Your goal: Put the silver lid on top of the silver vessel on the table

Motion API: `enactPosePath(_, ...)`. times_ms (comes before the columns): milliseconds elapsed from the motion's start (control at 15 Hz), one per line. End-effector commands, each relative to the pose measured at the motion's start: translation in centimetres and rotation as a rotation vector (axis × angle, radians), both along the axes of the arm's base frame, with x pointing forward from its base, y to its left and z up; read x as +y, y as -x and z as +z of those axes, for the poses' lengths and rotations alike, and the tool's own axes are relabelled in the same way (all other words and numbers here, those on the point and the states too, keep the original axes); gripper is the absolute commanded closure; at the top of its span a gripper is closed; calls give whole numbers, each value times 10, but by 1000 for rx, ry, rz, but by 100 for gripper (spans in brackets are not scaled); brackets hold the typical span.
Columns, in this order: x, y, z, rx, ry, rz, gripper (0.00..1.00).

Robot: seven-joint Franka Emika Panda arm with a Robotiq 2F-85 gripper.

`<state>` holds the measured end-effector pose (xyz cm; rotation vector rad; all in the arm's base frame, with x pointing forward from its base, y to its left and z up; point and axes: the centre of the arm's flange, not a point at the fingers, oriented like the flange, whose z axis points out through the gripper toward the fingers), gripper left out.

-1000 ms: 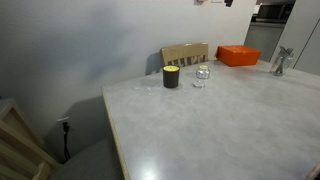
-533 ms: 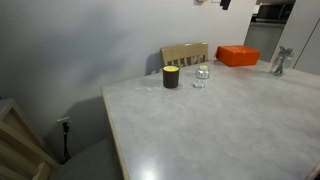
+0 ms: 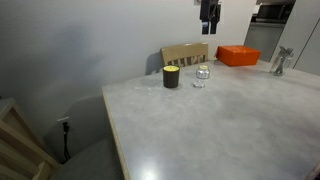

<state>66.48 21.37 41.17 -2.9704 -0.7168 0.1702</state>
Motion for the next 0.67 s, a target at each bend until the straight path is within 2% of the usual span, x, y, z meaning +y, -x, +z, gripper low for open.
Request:
enactPosePath(0,5,-5,-48,59,38,-85,0)
enactPosePath(267,-9,-12,-123,126,-33,-113,0)
enactPosePath(333,-16,-12,-123,117,-55,-123,0)
enactPosePath(400,-2,-11,-112,118,-3,-115,0)
enactPosePath(600,-14,-17,-130,127,-26,-133,0)
